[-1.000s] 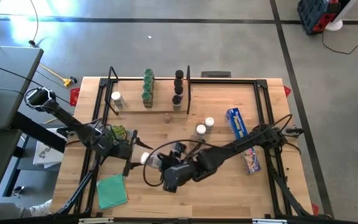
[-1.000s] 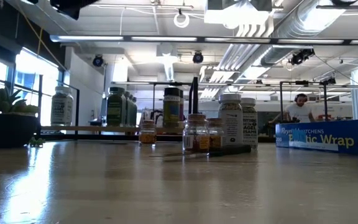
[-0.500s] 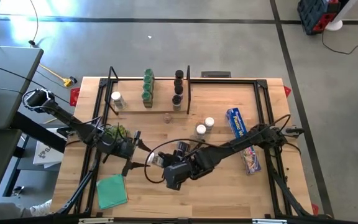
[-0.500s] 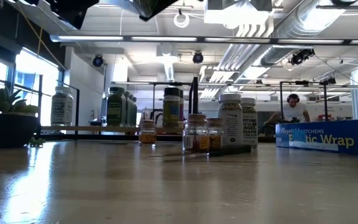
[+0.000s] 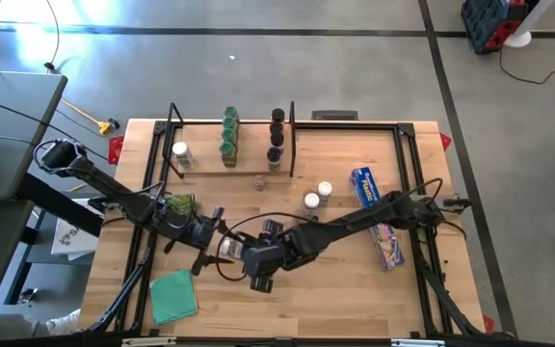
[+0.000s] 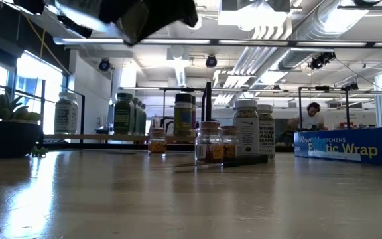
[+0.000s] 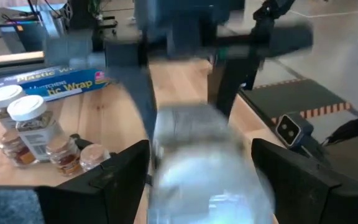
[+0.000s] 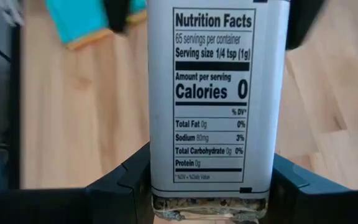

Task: Shelf spices
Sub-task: Put the white lid seasoning bottle on the shelf

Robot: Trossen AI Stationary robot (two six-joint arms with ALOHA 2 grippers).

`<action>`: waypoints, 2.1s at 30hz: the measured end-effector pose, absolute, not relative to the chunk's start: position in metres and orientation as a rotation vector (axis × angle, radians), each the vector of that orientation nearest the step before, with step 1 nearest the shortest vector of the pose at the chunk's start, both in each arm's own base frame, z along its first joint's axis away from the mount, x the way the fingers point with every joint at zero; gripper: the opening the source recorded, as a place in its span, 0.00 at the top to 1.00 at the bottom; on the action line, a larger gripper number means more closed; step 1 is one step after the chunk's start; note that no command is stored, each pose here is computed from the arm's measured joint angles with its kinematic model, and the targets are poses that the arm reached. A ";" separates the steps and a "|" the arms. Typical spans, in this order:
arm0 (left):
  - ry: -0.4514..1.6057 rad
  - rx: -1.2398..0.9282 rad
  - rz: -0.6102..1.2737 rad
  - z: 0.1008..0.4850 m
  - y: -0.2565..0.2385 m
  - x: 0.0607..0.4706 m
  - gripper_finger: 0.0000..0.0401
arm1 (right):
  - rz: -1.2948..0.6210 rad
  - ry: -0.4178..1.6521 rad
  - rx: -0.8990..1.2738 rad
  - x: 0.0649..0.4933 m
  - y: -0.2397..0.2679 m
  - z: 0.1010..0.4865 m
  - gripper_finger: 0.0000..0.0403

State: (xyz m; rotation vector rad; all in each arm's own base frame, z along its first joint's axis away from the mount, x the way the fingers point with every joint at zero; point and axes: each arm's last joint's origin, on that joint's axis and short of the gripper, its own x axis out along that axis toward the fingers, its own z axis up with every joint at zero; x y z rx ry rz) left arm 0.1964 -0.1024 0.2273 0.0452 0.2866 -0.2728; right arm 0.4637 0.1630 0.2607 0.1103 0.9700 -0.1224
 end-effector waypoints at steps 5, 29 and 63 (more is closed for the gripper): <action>0.308 0.068 -0.277 0.222 -0.105 0.200 0.31 | -0.117 1.003 0.099 0.467 0.161 0.250 0.54; 0.371 0.008 -0.280 0.216 -0.097 0.204 0.41 | -0.095 0.952 0.079 0.471 0.161 0.254 0.54; 0.928 0.149 0.308 0.433 0.046 0.141 0.52 | -0.093 0.823 -0.093 0.414 0.189 0.331 0.29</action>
